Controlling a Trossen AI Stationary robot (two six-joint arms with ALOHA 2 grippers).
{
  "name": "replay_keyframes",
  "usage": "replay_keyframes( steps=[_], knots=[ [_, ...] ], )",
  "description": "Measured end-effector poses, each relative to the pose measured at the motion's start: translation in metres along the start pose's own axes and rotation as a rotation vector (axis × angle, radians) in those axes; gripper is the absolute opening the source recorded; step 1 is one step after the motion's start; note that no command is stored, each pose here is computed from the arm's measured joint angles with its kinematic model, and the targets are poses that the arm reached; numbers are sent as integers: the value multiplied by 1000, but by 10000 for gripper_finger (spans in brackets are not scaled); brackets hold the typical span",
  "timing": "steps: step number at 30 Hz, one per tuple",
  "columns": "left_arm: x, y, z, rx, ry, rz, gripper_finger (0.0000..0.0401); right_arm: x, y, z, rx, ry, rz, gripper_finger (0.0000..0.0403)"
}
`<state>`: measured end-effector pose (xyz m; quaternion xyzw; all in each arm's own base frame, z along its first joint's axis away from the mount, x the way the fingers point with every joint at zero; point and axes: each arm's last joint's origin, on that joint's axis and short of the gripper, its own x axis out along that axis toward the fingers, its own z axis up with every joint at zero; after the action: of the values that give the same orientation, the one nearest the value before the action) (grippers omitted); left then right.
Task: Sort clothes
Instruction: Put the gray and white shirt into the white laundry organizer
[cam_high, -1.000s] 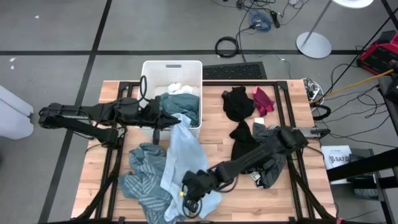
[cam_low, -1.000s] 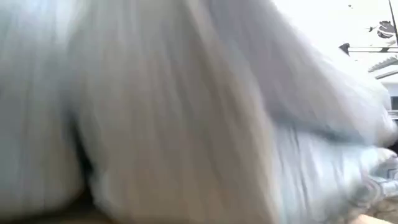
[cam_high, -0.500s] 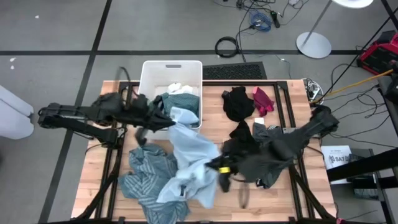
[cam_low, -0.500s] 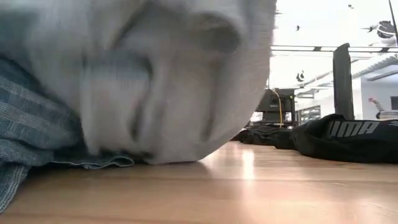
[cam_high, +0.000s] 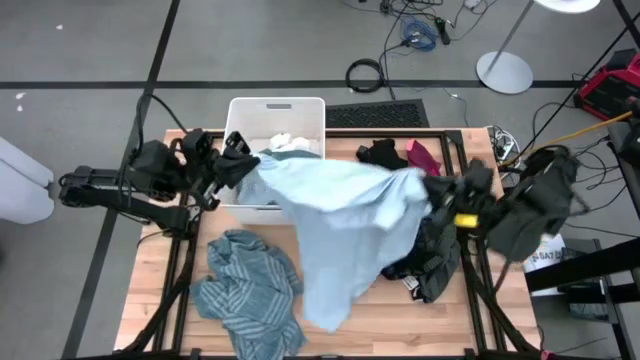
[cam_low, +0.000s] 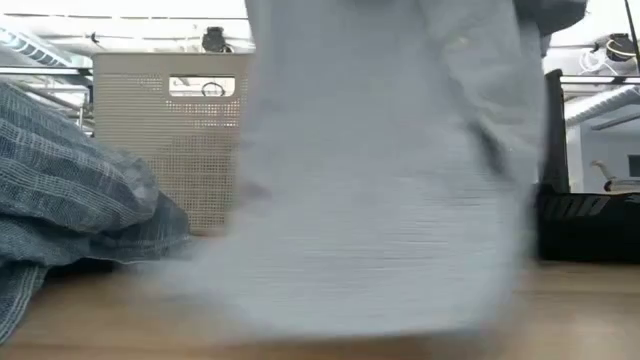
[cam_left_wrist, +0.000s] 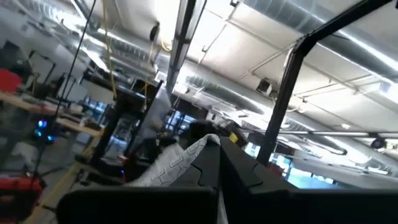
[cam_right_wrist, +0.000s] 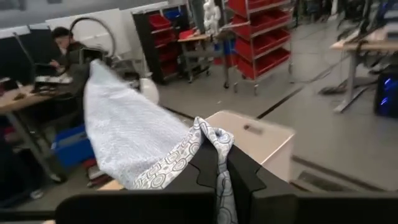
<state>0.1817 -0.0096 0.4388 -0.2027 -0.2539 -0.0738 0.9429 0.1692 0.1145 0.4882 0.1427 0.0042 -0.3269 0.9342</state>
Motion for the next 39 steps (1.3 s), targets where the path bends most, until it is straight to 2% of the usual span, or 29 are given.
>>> replay_keyframes(
  steps=[5,9,13,17,20,23,26,28,30,33,36,39],
  knots=[
    [5,1,-12,-67,69,13,5,-6,-29,15,-57,89,93,0],
    [13,-2,-33,-117,157,4,5,-8,-37,2,-67,271,155,0],
    [19,-13,-52,-175,223,-53,5,-10,-33,-16,-74,434,165,0],
    [20,-25,-62,-266,293,-153,5,-18,-14,-21,-68,489,297,0],
    [19,-35,-61,-331,293,-239,5,-28,3,-14,-31,485,485,0],
    [18,-48,-51,-361,218,-396,5,-39,18,-1,-36,377,658,0],
    [14,-59,-35,-301,68,-569,5,-47,25,16,-80,223,773,0],
    [11,-63,-26,-248,-34,-640,5,-49,24,28,-92,128,810,0],
    [8,-64,-19,-212,-99,-674,5,-49,21,37,-97,64,821,0],
    [7,-63,-15,-180,-120,-670,5,-48,14,44,-110,31,794,0],
    [10,-58,-19,-179,-84,-606,5,-39,4,39,-137,64,664,0],
    [14,-50,-28,-175,14,-509,5,-29,-6,23,-183,178,546,0]
  ],
)
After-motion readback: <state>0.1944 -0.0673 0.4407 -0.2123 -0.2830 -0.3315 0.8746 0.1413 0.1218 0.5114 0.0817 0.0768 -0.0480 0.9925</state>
